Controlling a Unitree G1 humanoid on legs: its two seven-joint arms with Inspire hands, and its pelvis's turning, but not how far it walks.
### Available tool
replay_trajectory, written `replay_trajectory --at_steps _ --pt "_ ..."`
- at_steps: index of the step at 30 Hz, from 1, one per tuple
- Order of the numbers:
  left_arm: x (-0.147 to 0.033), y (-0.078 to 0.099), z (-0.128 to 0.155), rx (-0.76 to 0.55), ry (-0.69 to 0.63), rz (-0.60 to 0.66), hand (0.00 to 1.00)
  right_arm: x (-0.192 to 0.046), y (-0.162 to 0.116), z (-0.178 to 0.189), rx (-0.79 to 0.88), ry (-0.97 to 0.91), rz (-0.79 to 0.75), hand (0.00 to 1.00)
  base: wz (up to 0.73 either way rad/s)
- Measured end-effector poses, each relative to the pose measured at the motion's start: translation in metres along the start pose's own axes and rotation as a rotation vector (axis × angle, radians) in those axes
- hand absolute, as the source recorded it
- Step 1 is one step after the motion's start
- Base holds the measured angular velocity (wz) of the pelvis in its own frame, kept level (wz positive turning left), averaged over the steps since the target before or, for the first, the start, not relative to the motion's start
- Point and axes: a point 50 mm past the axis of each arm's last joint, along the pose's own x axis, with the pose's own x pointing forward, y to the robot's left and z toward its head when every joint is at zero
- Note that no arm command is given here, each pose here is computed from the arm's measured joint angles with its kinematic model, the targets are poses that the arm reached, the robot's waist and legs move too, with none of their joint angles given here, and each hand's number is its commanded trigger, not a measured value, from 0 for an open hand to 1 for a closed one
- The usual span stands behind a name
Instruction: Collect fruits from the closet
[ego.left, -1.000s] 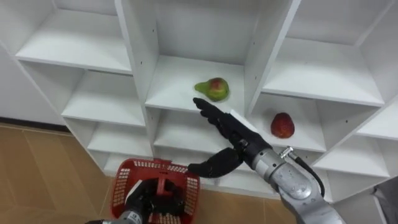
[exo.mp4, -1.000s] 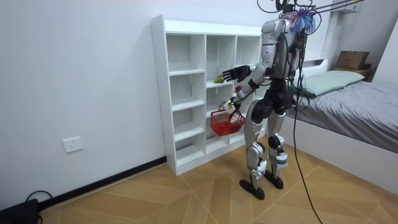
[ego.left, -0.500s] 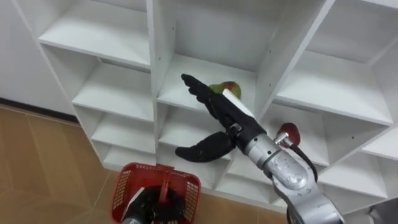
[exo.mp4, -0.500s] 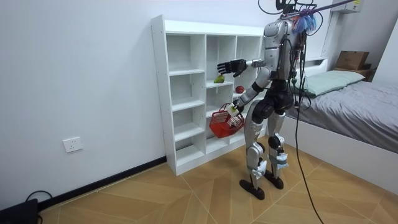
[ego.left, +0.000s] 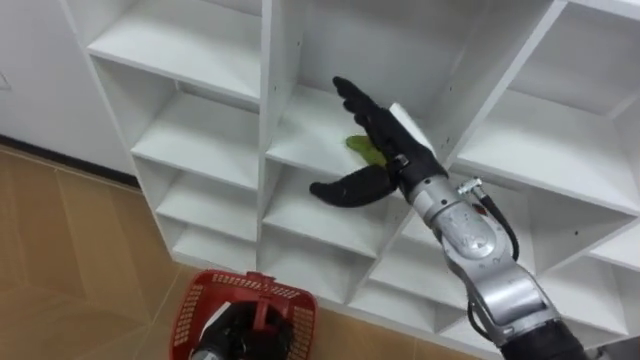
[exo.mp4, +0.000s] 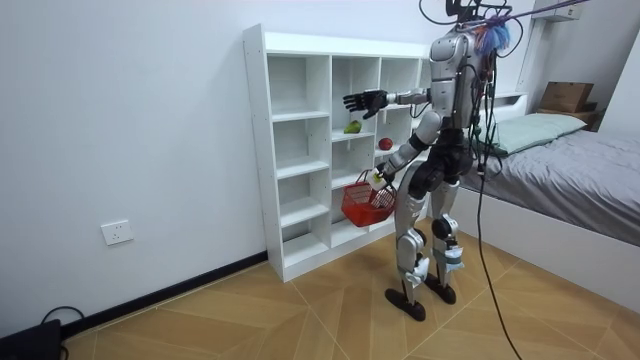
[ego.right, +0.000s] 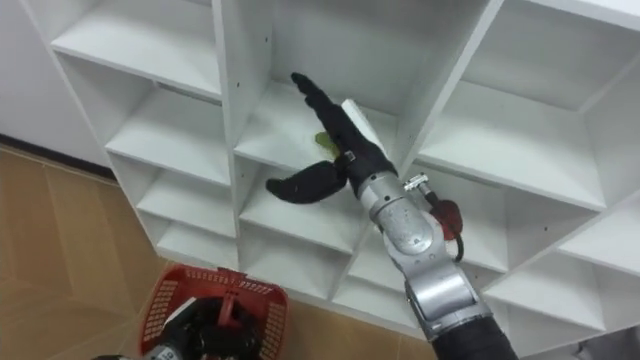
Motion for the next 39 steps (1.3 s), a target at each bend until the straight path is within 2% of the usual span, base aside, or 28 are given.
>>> replay_trajectory --at_steps 4,6,11,19,26,39 --pt "0.000 0.008 0.005 0.030 -0.004 0.004 1.00 0.015 -0.017 0.001 -0.013 0.020 -0.107 0.00 0.16" --pt "0.001 0.011 0.008 0.035 -0.001 0.006 1.00 0.024 -0.036 -0.001 0.004 0.048 -0.179 0.00 0.13" --pt "0.000 0.020 0.013 0.098 0.004 0.013 1.00 0.027 -0.060 -0.003 -0.015 0.070 -0.255 0.00 0.11" --pt "0.000 0.023 0.012 0.098 0.029 0.012 1.00 0.035 -0.073 -0.012 -0.030 0.147 -0.283 0.00 0.07" --pt "0.000 0.025 0.008 0.097 0.056 0.011 1.00 0.033 -0.087 -0.024 -0.026 0.219 -0.313 0.00 0.08" --pt "-0.001 0.034 0.013 0.131 0.052 0.024 1.00 0.028 -0.089 -0.035 0.009 0.265 -0.305 0.00 0.03"
